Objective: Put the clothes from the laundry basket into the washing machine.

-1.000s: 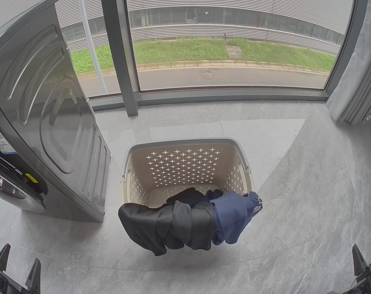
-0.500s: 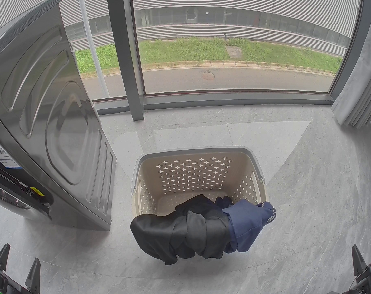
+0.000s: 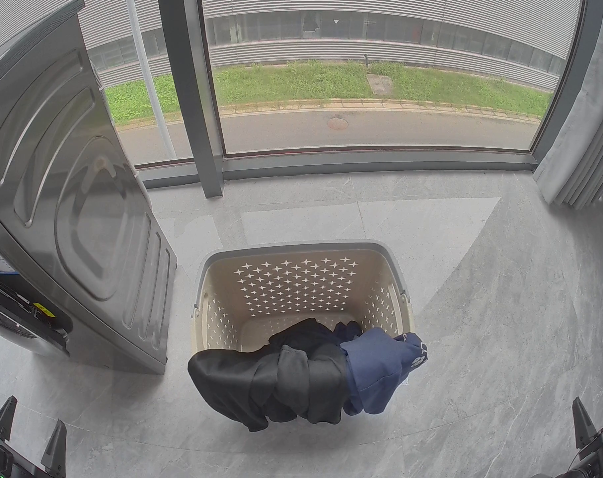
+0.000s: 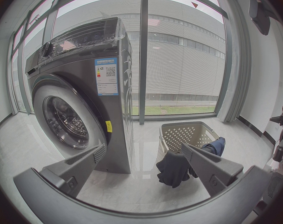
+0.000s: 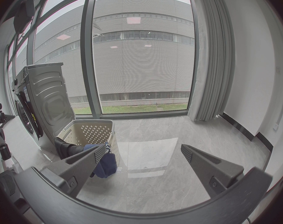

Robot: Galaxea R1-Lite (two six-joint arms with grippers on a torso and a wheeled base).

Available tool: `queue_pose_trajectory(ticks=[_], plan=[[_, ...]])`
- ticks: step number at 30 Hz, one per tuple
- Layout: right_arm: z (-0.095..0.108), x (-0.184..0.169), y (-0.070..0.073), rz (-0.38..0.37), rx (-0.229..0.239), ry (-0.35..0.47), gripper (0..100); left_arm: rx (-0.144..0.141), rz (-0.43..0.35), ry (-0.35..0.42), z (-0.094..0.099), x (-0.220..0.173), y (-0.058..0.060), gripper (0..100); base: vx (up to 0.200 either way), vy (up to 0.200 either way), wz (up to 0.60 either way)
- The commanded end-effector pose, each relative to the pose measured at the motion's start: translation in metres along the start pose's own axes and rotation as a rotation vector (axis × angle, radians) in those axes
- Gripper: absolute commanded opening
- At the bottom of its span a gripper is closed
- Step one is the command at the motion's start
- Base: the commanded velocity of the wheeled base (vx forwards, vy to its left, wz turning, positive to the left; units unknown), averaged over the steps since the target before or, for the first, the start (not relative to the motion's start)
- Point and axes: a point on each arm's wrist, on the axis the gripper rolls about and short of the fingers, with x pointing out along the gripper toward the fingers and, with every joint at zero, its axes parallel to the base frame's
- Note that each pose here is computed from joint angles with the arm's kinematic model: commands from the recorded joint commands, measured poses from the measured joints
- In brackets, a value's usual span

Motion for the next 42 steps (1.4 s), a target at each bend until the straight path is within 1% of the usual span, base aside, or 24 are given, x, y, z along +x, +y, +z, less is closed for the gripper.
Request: queue_pose_trajectory(ticks=[1, 3, 12, 20, 27, 35, 42], plan=[[-0.0052, 0.0002, 0.0000, 0.000, -0.001, 0.003, 100, 0.000, 0.001, -0.001, -0.0052, -0.0001, 0.0002, 100, 0.000, 0.000, 0.00], [-0.0052, 0.0002, 0.0000, 0.000, 0.000, 0.003, 100, 0.000, 0.001, -0.001, -0.0052, -0.0001, 0.0002, 100, 0.000, 0.000, 0.00], [-0.0052, 0.0002, 0.0000, 0.000, 0.000, 0.003, 100, -0.001, 0.001, -0.001, -0.0052, -0.0001, 0.0002, 100, 0.200, 0.000, 0.00], [-0.0052, 0.0002, 0.0000, 0.000, 0.000, 0.003, 100, -0.001, 0.001, -0.001, -0.0052, -0.0001, 0.0002, 100, 0.000, 0.000, 0.00], [-0.0052, 0.0002, 0.0000, 0.000, -0.001, 0.003, 100, 0.000, 0.001, -0.001, -0.0052, -0.0001, 0.0002, 100, 0.200, 0.000, 0.00], [-0.0052, 0.0002, 0.0000, -0.002, 0.000, 0.003, 100, 0.003, -0.001, -0.001, -0.0052, -0.0001, 0.0002, 100, 0.000, 0.000, 0.00], [-0.0052, 0.0002, 0.0000, 0.000, 0.000, 0.003, 100, 0.002, 0.001, -0.001, -0.0052, -0.0001, 0.0002, 100, 0.200, 0.200, 0.00]])
